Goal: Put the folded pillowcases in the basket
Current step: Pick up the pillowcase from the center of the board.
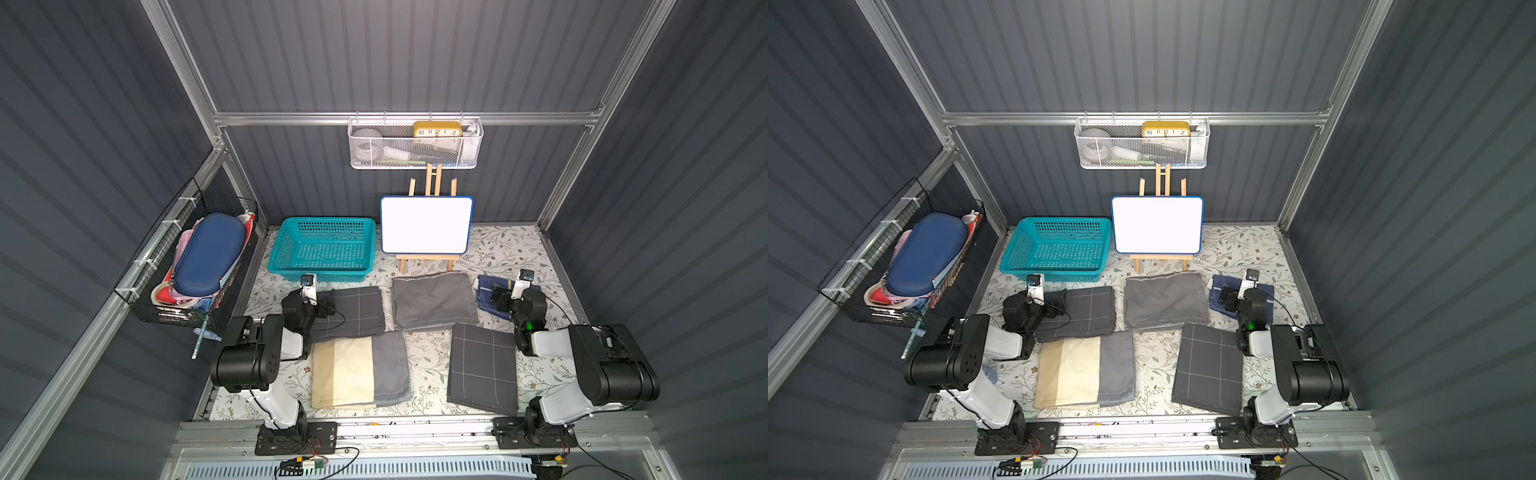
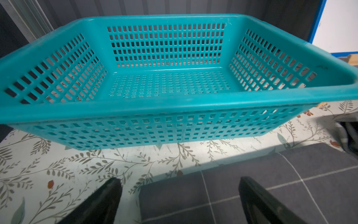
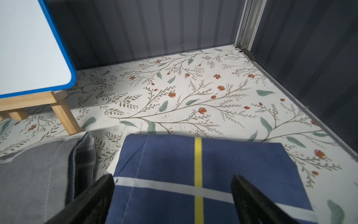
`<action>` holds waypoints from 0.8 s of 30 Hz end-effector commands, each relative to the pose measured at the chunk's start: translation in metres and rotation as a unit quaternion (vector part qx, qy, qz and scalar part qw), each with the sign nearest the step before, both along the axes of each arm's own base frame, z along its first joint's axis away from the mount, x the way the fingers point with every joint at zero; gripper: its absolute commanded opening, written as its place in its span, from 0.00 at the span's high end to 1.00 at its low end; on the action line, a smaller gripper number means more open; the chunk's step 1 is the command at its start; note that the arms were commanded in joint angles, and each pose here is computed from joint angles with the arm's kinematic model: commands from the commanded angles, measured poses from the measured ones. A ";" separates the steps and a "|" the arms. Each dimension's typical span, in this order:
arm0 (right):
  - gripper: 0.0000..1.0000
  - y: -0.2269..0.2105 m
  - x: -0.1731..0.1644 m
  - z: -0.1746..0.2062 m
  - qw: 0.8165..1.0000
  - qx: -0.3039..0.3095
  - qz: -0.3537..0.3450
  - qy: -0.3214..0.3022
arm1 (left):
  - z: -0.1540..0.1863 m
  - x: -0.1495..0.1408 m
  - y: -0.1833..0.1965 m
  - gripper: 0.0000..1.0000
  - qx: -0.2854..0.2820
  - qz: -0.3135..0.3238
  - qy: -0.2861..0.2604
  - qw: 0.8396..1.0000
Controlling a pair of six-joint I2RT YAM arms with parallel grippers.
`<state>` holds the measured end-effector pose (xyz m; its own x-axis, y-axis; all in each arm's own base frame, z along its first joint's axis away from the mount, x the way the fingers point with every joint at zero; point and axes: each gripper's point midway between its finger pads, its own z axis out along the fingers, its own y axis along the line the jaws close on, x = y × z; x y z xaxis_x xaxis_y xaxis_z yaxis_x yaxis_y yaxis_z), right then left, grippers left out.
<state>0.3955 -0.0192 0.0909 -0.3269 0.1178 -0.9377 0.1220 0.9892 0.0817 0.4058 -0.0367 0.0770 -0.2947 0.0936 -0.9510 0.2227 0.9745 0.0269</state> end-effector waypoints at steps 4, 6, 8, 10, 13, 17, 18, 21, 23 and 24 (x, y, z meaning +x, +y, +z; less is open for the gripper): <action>0.01 0.011 0.001 0.006 0.999 -0.002 0.034 -0.014 | 0.019 -0.006 0.001 0.01 0.004 0.004 -0.035 0.999; 0.01 0.011 -0.001 0.012 0.999 -0.004 0.032 -0.021 | 0.027 -0.012 0.004 0.00 0.002 0.013 -0.049 0.999; 0.01 0.011 -0.004 0.018 0.999 -0.006 0.029 -0.026 | 0.034 -0.017 0.005 0.00 0.003 0.019 -0.059 0.998; 0.01 0.010 -0.007 0.024 0.999 -0.012 0.023 -0.026 | 0.045 -0.021 0.004 0.00 0.008 0.024 -0.072 0.997; 0.01 0.011 -0.011 0.034 1.000 -0.016 0.017 -0.013 | 0.072 -0.023 0.000 0.00 0.014 0.026 -0.090 0.995; 0.01 0.017 -0.015 0.061 0.999 -0.019 0.022 -0.021 | 0.117 -0.024 -0.003 0.00 -0.020 0.026 -0.112 0.993; 0.01 0.018 -0.016 0.069 0.999 -0.007 0.020 -0.029 | 0.128 -0.024 -0.006 0.00 -0.035 0.022 -0.114 0.993; 0.01 0.028 -0.025 0.109 0.998 0.037 0.036 -0.042 | 0.158 -0.027 -0.015 0.00 -0.081 0.004 -0.109 0.991; 0.01 0.031 -0.034 0.133 0.996 0.069 0.037 -0.038 | 0.178 -0.029 -0.016 0.00 -0.127 0.008 -0.095 0.987; 0.01 0.030 -0.039 0.148 0.995 0.087 0.029 -0.041 | 0.185 -0.030 -0.016 0.00 -0.157 0.015 -0.080 0.984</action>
<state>0.3709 0.0053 0.2134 -0.2105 0.1543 -0.9653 0.0431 0.9880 0.1486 0.3808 -0.0456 0.2552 0.0008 -0.0422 -0.9991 0.1980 0.9793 -0.0412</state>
